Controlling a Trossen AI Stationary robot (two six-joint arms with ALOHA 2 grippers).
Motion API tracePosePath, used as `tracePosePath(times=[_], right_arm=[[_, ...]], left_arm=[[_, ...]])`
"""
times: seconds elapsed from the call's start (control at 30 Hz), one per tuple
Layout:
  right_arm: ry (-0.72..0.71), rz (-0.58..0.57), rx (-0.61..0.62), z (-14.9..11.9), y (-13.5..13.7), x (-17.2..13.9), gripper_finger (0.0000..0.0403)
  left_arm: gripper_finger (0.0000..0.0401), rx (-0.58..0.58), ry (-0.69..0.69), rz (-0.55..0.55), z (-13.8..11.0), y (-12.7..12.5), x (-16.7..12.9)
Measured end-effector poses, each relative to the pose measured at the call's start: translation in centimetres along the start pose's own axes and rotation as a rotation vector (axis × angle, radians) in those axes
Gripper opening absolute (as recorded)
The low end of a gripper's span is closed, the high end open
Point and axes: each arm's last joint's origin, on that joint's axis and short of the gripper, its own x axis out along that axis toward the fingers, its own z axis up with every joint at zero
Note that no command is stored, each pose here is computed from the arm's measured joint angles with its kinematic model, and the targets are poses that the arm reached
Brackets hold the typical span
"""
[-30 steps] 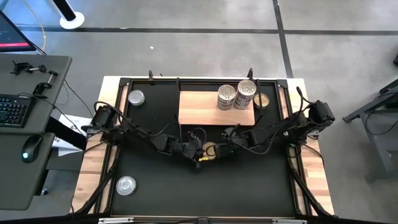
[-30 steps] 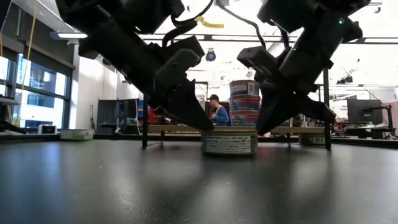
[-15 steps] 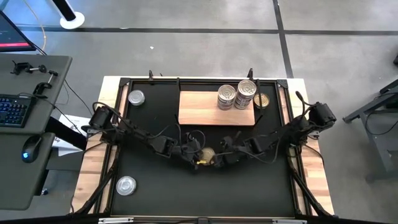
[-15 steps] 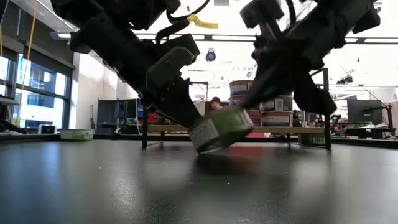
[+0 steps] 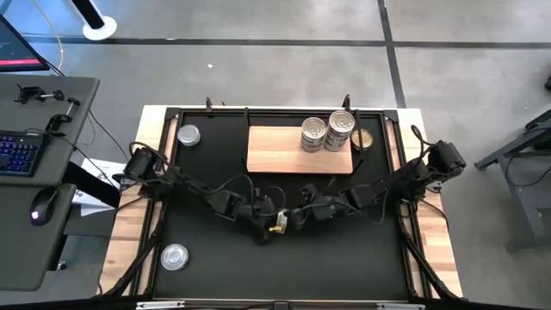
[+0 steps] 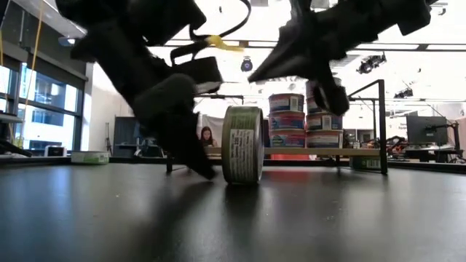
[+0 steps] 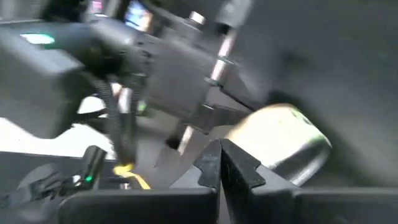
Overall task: Stack canned seafood by type on shelf
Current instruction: Put the green tuna can on the shelf
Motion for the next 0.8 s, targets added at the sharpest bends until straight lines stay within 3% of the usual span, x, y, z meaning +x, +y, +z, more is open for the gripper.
tracePosePath(times=[0.17, 0.37, 0.63, 0.7, 0.8], right_arm=[[-0.047, 0.169, -0.103, 1.6, 1.9, -0.9, 0.0], [0.102, 0.322, -0.379, 3.4, 6.6, -1.0, 0.0], [0.308, 0.232, -1.104, 5.3, 11.1, -1.2, 0.0], [0.349, 0.208, -1.185, 5.5, 11.6, -1.2, 0.0], [0.404, 0.186, -1.206, 6.1, 12.3, -0.9, 0.0008]], left_arm=[[0.0, 0.052, 0.116, 0.067, -0.3, 0.7, -2.9], [0.0, 0.019, -0.045, -0.011, -0.1, 0.9, -8.2], [0.0, -0.203, -0.246, -0.108, -1.5, 1.6, -15.0], [0.0, -0.243, -0.28, -0.137, -1.7, 1.5, -16.1], [0.0, -0.27, -0.299, -0.15, -2.0, 1.2, -16.9]])
